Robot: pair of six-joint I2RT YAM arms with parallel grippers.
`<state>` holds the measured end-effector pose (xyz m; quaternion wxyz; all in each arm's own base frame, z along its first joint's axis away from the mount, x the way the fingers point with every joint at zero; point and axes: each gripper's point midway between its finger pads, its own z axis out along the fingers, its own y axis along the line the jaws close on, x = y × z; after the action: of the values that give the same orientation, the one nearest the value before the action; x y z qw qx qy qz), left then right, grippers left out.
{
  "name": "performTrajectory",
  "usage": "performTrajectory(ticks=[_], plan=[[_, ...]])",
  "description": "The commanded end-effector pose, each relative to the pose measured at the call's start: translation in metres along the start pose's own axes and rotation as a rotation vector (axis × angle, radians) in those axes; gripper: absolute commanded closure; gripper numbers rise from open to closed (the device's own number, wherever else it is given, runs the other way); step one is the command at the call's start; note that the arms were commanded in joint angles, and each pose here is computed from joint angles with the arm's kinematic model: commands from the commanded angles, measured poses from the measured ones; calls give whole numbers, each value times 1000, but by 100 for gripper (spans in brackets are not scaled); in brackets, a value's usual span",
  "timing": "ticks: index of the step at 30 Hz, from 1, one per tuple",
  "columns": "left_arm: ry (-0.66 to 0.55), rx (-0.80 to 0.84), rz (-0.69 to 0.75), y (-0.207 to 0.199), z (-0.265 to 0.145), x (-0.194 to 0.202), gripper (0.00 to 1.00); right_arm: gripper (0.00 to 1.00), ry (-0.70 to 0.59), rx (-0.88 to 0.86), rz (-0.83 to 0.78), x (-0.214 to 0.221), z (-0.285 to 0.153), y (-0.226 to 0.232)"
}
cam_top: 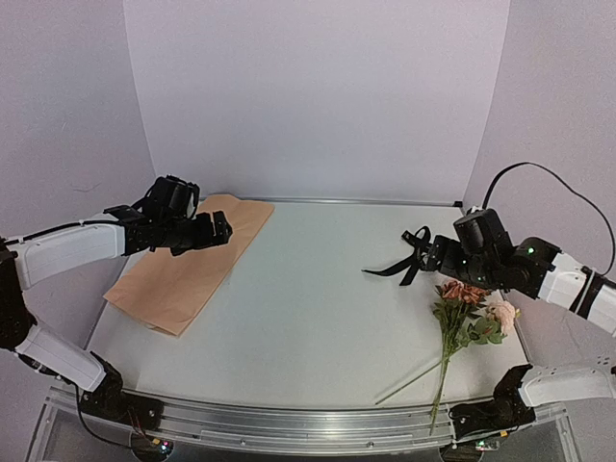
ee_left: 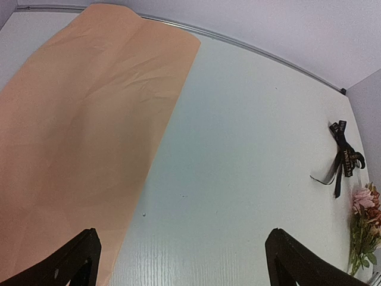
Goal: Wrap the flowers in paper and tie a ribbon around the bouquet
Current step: Pick up the corner of the folded wrapping paper at the center of the board.
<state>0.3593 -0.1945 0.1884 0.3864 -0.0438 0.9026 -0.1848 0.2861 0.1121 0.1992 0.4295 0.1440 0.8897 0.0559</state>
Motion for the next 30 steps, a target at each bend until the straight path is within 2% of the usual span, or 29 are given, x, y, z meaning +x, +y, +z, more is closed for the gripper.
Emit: performTrajectory(ticks=[1,3,6,12,16,21,30], plan=[[-59,-15,-80,0,-12,-30,0,2,-11,-29,9,-11,-8,7],[-43,-42,-126,12,-13,-23,0,2,10,-42,-8,-8,-8,11],[-39,-158,-239,51,-20,-10,0,2,28,-48,-27,-4,-7,12],[-58,-305,-545,131,-51,40,0,2,110,-84,-59,13,3,24],[-100,-429,-631,167,-78,62,0,2,159,-104,-81,24,13,33],[-97,-525,-699,190,-90,88,0,2,184,-134,-102,32,19,40],[-33,-563,-800,210,-68,126,0,2,158,-142,-118,30,16,36]])
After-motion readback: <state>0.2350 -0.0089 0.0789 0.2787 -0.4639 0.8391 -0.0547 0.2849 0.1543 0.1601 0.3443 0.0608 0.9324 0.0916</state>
